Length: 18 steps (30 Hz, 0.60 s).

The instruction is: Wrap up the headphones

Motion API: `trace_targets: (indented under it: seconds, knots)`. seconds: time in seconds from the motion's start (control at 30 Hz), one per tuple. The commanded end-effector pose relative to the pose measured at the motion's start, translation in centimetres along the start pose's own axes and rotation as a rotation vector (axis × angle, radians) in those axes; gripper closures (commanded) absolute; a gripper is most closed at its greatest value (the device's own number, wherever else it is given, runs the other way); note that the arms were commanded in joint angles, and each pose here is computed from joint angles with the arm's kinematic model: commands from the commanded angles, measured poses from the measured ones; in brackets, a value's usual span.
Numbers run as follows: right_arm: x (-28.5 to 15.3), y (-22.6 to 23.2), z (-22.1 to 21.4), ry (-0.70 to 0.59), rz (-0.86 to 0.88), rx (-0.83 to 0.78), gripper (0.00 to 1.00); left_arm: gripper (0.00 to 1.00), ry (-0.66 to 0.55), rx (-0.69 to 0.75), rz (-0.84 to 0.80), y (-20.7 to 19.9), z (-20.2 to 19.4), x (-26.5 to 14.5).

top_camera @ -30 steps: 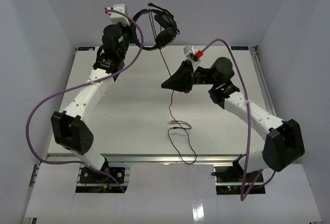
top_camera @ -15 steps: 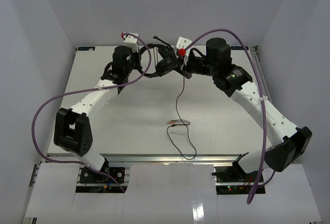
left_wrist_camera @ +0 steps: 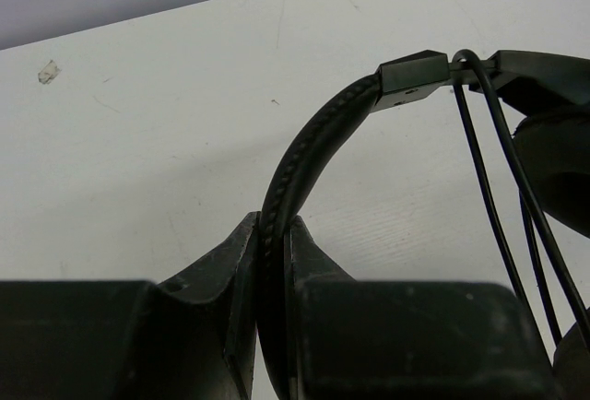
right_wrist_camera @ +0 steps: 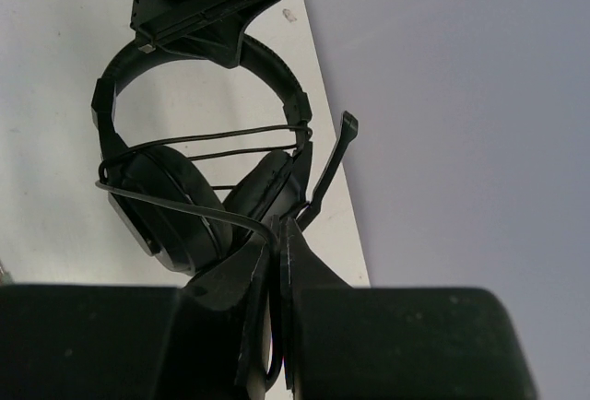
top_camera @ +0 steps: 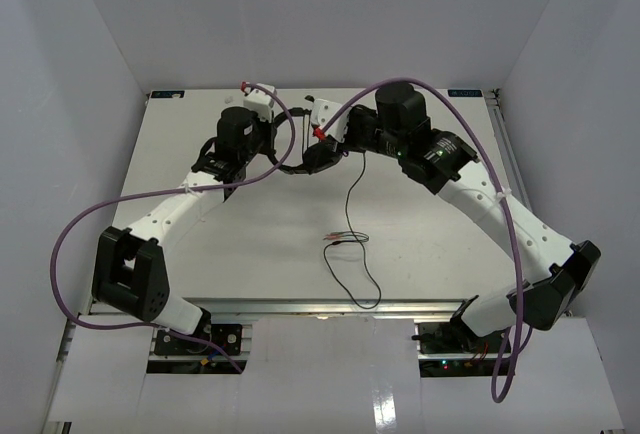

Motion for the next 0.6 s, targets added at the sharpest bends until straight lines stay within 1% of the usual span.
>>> trace_targets:
  seconds: [0.0, 0.07, 0.23, 0.3, 0.43, 0.57]
  knots:
    - [-1.2, -3.3, 2.9, -0.041, -0.123, -0.135, 0.92, 1.00, -0.003, 0.040, -0.031, -0.5, 0.1, -0.8]
    - [-1.1, -3.8, 2.7, -0.025, -0.154, -0.148, 0.92, 1.00, 0.037, 0.047, -0.043, -0.8, -0.9, -0.8]
    - [-1.1, -6.4, 3.2, 0.000, -0.285, -0.164, 0.92, 1.00, 0.072, 0.062, -0.099, -2.4, -2.4, -0.8]
    - [-0.7, -6.9, 3.3, 0.000, -0.308, -0.161, 0.92, 1.00, 0.084, 0.075, -0.153, -3.7, -2.9, -1.1]
    - [0.2, -7.1, 2.7, 0.014, -0.333, -0.141, 0.92, 1.00, 0.075, 0.088, -0.207, -5.2, -2.9, -2.0]
    - [1.1, -6.3, 2.1, 0.004, -0.315, -0.103, 0.91, 1.00, 0.066, 0.085, -0.249, -6.4, -2.6, -2.7]
Point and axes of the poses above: each gripper's point midway between its finger pads, its own x axis out along the fingers, its own y axis along the line the jaws close on, z = x × y, the point moved 3 cm from there along -x, back along the fingers, and after that the axes turned 2 degrees about x, right-handed, at the moved point
